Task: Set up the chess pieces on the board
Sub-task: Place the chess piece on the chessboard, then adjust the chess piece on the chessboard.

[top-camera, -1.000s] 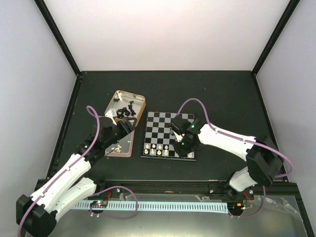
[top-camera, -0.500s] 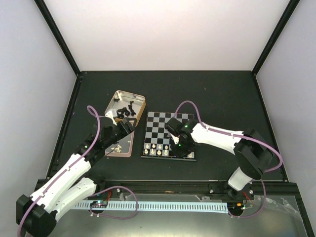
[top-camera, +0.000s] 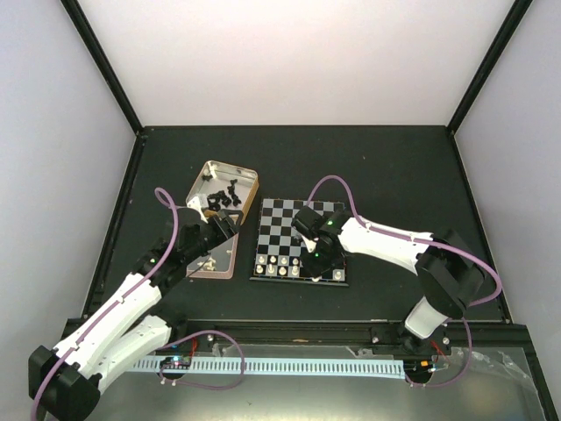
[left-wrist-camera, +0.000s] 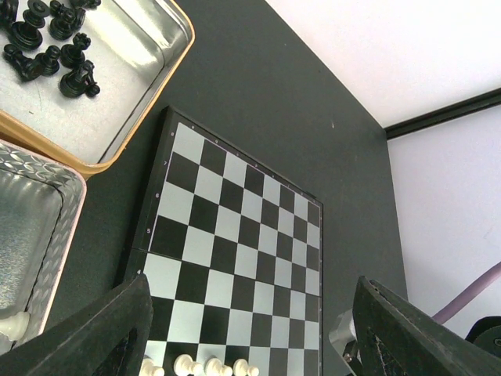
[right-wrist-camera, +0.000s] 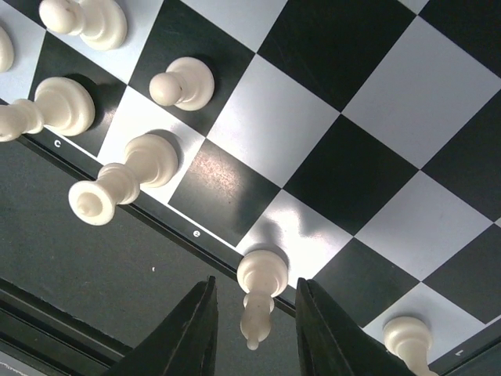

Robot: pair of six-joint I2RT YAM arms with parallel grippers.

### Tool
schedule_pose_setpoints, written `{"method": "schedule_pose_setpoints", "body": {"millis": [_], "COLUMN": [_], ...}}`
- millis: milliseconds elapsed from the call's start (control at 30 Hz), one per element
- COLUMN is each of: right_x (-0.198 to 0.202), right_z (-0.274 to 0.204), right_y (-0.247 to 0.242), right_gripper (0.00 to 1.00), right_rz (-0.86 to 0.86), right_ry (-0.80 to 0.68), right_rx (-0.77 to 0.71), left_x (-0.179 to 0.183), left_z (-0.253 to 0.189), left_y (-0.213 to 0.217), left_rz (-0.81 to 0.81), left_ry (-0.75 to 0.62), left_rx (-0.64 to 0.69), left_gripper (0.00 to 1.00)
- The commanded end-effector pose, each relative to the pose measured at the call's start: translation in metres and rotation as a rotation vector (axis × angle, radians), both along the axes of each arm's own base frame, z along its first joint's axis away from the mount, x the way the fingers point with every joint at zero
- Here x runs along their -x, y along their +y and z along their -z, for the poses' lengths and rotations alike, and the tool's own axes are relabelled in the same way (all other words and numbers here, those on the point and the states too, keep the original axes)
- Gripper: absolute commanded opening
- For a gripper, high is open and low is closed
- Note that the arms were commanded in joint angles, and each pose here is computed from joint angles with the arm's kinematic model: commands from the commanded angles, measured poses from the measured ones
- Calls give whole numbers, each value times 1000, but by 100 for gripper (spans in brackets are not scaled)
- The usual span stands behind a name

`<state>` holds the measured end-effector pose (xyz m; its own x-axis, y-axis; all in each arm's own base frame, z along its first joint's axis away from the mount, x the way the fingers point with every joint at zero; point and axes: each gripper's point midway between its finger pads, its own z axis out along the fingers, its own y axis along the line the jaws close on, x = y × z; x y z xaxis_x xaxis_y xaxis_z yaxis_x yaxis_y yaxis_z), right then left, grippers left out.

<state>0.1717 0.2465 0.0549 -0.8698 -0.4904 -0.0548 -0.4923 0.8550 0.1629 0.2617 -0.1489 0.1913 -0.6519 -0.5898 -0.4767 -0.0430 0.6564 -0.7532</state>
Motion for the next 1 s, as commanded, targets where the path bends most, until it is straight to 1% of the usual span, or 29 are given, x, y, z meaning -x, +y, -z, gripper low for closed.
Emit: {"method": "schedule_pose_setpoints", "body": {"millis": [0, 167, 433, 533, 667, 867, 967], "right_x": [-4, -1, 3, 3, -1, -18, -18], "right_z": [-6, -1, 3, 5, 6, -5, -3], "right_y": [4, 2, -2, -4, -6, -4, -4], "right_gripper": [28, 25, 24, 19, 8, 4, 4], "right_rz": [2, -6, -20, -22, -13, 25, 29], "right_ry": [-36, -27, -20, -22, -50, -137, -137], "right_rx": [-16, -1, 26, 38, 55, 49, 49], "left_x": [-5, -4, -4, -4, -4, -5, -5], "left_z": [-13, -11, -9, -8, -8, -7, -8], "left_y": [3, 3, 3, 3, 2, 3, 3], "left_rz": [-11, -9, -8, -9, -7, -8, -8], "left_ry": [-26, -20, -12, -10, -10, -10, -10], "left_rx": [-12, -18, -20, -20, -21, -27, -27], "left_gripper": [72, 72, 72, 72, 72, 72, 72]}}
